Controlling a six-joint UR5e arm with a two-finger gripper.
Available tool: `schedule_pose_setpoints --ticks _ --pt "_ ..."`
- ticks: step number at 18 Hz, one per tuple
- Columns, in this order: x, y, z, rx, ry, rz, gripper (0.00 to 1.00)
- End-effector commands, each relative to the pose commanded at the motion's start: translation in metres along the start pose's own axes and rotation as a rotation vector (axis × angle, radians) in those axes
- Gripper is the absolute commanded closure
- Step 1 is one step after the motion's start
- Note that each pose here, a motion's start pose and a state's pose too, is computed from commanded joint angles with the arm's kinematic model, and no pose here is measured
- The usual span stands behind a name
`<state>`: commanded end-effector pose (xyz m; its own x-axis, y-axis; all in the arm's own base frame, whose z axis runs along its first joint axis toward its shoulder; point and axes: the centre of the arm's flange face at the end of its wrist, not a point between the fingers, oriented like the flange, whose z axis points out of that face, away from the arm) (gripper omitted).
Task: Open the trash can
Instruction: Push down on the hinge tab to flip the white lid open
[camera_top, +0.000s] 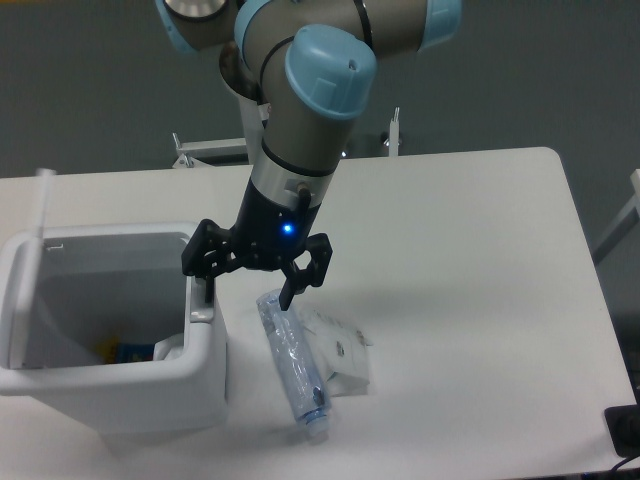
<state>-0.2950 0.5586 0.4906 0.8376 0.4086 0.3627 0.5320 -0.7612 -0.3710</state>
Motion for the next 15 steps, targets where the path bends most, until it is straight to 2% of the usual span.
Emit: schedule_pose_setpoints --ticks 1,3,5,6,8,9,10,11,13,15 --pt "0.003 -0.011 -0.021 0.049 -0.016 0.026 0.0" --pt "-0.021 -0.035 -0.073 0.168 -0.058 0.021 0.0" --pt "-0.045 -0.044 -0.103 0.24 -0.112 0.011 0.0" --pt "-0.051 -0.043 -0.111 0.24 -0.169 0.028 0.0" --pt "-0.065 -0.036 -0.112 0.18 -0.287 0.135 0.0" --pt "-0.071 -0.033 -0.112 0.155 -0.323 0.174 0.0" --pt "-0.076 -0.028 -0.107 0.112 -0.35 0.201 0.0" --pt "-0.08 -0.018 -0.11 0.038 -0.411 0.251 0.0" --pt "-0.091 -0.003 -0.103 -0.055 -0.458 0.32 0.0" --pt "-0.099 0.004 -0.102 -0.084 -0.475 0.341 0.0"
